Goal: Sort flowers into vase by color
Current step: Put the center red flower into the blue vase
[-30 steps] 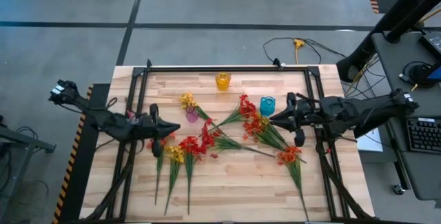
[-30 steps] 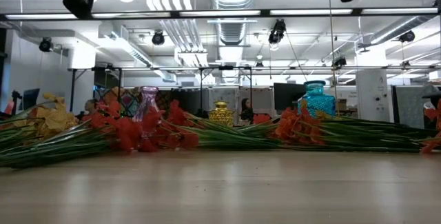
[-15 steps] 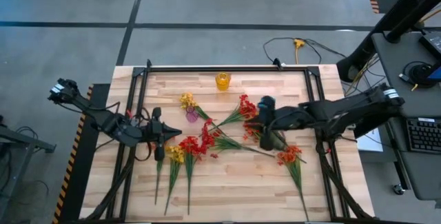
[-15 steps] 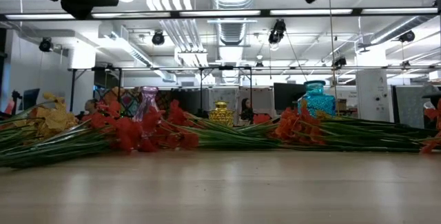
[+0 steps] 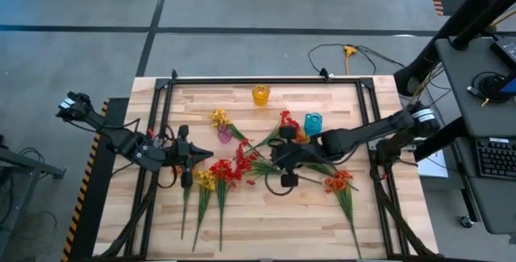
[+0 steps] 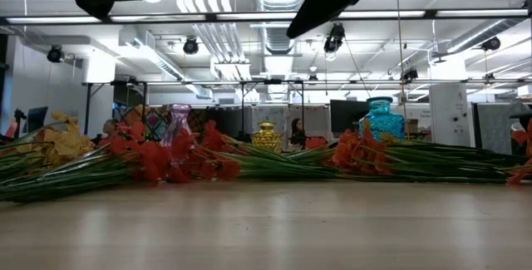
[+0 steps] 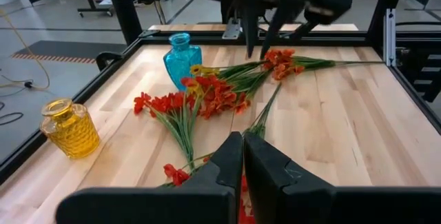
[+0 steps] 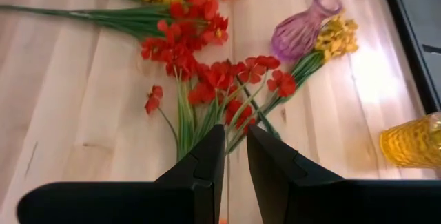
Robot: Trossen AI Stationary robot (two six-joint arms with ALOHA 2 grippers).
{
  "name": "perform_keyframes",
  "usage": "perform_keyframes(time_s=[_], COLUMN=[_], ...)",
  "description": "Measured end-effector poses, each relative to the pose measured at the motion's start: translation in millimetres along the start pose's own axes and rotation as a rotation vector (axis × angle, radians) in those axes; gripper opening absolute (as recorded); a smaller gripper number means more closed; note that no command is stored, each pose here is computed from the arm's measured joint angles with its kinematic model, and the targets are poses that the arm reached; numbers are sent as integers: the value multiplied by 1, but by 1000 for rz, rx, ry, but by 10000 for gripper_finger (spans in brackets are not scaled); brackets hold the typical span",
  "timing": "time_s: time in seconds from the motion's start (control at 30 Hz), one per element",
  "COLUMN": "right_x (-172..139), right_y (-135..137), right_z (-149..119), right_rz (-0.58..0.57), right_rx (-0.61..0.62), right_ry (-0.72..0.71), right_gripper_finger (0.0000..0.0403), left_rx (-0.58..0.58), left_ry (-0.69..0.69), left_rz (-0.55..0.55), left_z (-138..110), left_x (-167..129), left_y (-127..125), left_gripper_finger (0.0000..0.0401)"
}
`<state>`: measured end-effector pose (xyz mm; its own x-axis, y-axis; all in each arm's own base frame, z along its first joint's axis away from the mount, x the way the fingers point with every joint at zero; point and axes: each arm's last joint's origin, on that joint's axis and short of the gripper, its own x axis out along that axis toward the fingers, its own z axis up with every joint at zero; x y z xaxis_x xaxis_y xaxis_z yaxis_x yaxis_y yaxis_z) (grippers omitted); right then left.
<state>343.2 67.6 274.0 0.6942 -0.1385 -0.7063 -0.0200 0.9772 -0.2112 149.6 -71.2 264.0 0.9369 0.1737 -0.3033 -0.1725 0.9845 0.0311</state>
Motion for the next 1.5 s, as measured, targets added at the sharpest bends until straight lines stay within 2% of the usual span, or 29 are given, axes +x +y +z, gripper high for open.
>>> perform_keyframes(time_s=[0.23,0.4,0.5,0.77,0.97,1.2,1.5], right_x=[20,20,17,21,23,26,48], right_y=[5,5,4,5,5,4,10], right_z=[-4,-4,-3,-4,-5,-10,-22], right_rz=[-2,-2,-3,-29,-29,-27,-26], right_rx=[-8,19,40,40,37,65,76], right_ry=[50,49,43,52,59,99,167], right_gripper_finger=[57,69,99,211,269,309,333], left_rx=[0,0,-1,-3,-9,-13,-24], left_ry=[0,0,-1,-5,-11,-16,-28], left_rz=[0,1,1,3,1,0,-3], left_z=[0,0,0,0,1,1,3], left_x=[0,0,0,1,1,1,1], left_y=[0,0,0,0,-1,-1,-1], left_gripper_finger=[0,0,0,0,0,0,0])
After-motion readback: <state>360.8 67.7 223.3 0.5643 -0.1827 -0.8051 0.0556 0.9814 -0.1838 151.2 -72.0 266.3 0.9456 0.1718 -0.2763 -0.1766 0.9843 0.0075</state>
